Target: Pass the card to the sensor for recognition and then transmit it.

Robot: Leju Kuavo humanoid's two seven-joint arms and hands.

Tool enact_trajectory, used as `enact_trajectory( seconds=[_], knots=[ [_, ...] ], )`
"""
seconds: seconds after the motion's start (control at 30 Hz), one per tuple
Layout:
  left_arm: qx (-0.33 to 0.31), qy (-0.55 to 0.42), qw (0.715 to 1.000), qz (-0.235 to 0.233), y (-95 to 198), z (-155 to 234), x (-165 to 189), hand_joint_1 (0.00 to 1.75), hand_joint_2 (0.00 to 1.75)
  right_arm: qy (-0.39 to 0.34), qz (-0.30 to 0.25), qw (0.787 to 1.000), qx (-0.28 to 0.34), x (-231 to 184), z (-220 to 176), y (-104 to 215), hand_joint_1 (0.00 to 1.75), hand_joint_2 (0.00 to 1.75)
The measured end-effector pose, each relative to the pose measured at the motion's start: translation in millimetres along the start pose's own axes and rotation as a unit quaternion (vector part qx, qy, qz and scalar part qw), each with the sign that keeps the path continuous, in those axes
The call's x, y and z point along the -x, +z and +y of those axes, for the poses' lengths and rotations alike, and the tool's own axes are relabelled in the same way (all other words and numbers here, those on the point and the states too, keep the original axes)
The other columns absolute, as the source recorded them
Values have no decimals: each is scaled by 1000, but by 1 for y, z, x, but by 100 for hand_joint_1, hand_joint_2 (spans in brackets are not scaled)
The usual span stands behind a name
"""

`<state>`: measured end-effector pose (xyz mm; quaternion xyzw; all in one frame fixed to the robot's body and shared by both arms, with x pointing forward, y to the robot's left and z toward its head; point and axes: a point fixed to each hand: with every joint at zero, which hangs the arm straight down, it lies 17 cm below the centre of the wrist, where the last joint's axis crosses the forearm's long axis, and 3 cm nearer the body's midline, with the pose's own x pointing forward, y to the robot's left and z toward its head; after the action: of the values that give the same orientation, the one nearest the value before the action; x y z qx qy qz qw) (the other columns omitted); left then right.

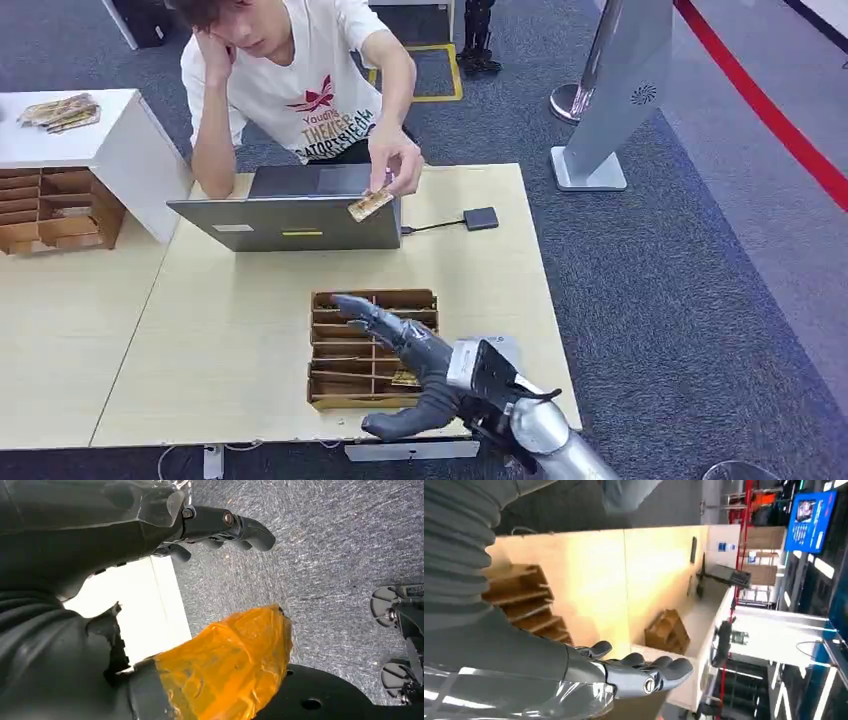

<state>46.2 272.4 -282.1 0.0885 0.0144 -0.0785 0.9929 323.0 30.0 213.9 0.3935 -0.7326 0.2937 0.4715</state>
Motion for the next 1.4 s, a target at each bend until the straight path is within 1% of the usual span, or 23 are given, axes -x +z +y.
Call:
enact_trajectory(
  seconds=[0.2,0.27,0.37,0.47,0.53,0.6,0.7,0.83,0.97,1.1,1.3,1.4],
  knots=[
    [0,0,1000,0,0,0,0,0,0,7,-9,1000,4,-8,-4,-3,0,175],
    [-1,1,1000,0,0,0,0,0,0,20,-8,1000,16,-8,-9,-4,0,175],
    [-2,3,1000,0,0,-1,0,0,0,65,-6,996,58,-9,-25,-7,0,175],
    [-2,3,1000,0,0,-1,0,0,0,152,-4,982,111,-14,-50,-12,0,175],
    [-2,2,1000,0,0,-2,-1,0,0,214,-7,967,141,-20,-63,-15,0,175],
    [-1,0,1000,-1,1,-3,-1,0,0,283,-13,943,172,-28,-75,-16,0,175],
    [-1,-3,1000,-2,1,-4,-1,0,0,359,-23,909,212,-39,-88,-15,0,175],
    [1,-8,1000,-3,1,-5,-2,0,0,445,-33,860,247,-50,-96,-12,0,175],
    [4,-13,1000,-4,1,-6,-2,0,0,509,-28,823,250,-48,-98,-13,0,175],
    [7,-17,1000,-5,2,-8,-3,0,0,553,-15,797,243,-39,-100,-17,0,175],
    [11,-23,1000,-6,3,-10,-4,0,0,628,-8,743,231,-30,-105,-22,0,175],
    [11,-27,1000,-6,3,-11,-6,0,0,651,-8,725,227,-29,-106,-24,0,175]
  ],
)
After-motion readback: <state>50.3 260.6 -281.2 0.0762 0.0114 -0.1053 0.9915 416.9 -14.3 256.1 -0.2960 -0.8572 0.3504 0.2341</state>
